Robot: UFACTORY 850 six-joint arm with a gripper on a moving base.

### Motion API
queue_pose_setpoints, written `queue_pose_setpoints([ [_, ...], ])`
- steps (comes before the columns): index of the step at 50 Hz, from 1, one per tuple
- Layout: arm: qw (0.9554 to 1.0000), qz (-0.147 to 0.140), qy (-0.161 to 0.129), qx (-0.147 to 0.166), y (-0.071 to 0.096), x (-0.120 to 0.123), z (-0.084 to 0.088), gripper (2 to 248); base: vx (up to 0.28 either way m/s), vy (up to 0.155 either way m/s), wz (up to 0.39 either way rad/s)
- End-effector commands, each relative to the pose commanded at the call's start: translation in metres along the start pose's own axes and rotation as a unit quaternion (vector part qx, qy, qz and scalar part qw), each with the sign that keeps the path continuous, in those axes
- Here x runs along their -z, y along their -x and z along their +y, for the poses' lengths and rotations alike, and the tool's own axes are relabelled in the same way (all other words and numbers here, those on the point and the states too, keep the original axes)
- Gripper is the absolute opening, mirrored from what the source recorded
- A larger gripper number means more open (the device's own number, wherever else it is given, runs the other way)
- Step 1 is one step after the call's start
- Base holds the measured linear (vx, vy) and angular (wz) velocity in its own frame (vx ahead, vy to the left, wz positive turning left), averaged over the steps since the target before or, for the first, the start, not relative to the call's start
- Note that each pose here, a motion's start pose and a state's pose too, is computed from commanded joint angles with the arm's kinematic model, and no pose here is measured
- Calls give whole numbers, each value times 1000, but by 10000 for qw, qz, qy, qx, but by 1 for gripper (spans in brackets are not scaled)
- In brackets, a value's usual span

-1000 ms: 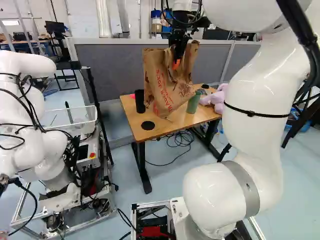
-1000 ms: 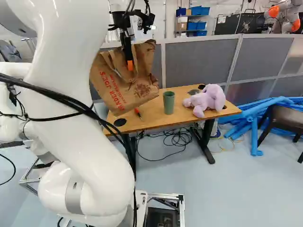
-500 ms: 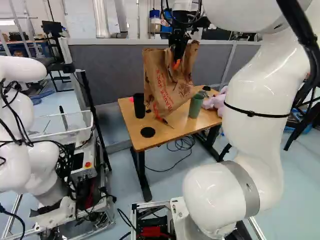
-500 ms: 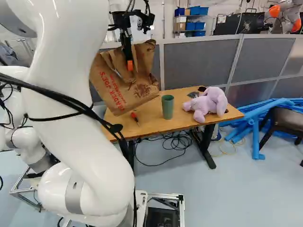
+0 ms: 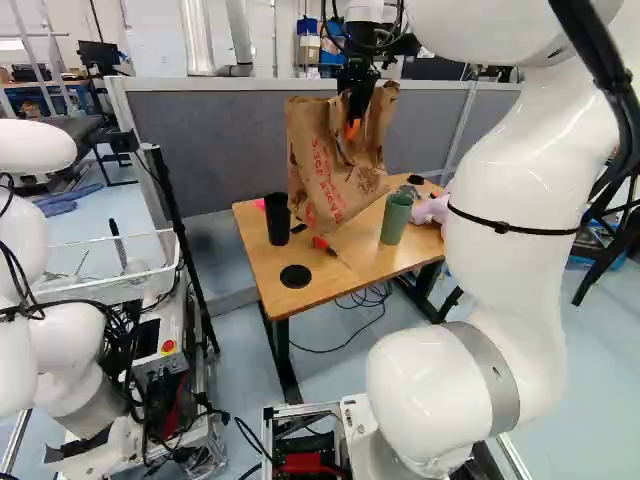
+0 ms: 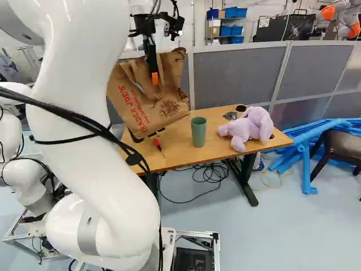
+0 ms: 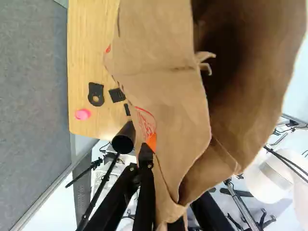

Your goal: Pick up the bag on the ground and place it on the table

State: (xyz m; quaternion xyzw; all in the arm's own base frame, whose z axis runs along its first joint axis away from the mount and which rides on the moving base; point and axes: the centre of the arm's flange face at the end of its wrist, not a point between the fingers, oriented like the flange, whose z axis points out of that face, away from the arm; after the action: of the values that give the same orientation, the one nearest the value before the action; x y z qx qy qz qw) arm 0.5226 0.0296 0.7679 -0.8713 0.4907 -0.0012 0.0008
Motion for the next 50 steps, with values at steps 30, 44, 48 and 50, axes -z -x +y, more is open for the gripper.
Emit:
queue_pose_setpoints([
  [30, 10000, 0, 0, 0, 0, 0, 0, 26, -1, 0, 0],
  [44, 10000, 0, 0, 0, 0, 0, 0, 26, 0, 0, 0],
  [48, 10000, 0, 0, 0, 0, 0, 0, 26, 0, 0, 0],
  [50, 10000, 0, 0, 0, 0, 0, 0, 26, 0, 0, 0],
])
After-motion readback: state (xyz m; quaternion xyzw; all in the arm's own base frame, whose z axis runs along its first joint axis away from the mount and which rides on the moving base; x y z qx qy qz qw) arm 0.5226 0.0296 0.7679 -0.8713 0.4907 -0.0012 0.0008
